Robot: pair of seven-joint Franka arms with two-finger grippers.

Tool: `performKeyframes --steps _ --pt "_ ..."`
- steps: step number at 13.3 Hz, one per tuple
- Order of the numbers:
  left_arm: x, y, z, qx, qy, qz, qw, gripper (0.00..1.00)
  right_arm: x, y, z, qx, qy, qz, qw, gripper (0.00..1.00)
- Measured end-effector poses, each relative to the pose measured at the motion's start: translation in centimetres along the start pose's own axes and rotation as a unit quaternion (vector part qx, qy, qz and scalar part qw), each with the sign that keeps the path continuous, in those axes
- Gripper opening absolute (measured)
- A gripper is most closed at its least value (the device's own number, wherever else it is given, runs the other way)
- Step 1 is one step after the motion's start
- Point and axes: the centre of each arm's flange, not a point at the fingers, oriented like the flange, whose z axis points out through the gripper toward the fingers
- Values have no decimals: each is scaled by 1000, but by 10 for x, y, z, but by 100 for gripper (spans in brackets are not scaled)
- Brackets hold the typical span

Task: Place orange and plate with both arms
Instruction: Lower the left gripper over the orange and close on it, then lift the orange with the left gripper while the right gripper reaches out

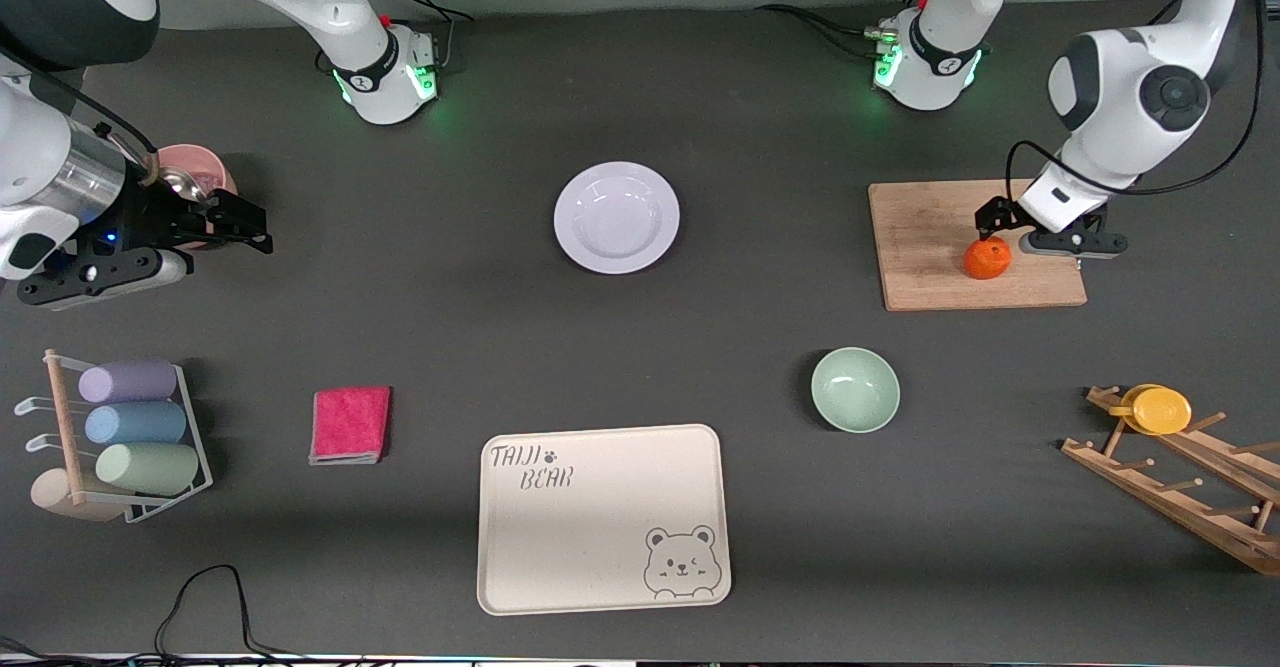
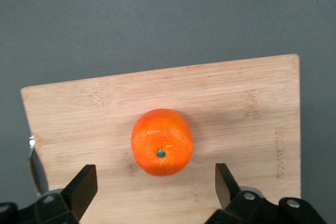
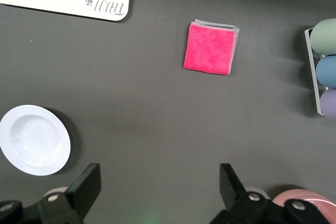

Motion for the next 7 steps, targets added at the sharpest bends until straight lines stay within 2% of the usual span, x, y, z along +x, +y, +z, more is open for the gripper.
performKeyframes --steps 7 --pt "-1 0 60 -1 -19 1 1000 100 10 4 15 1 -10 3 1000 100"
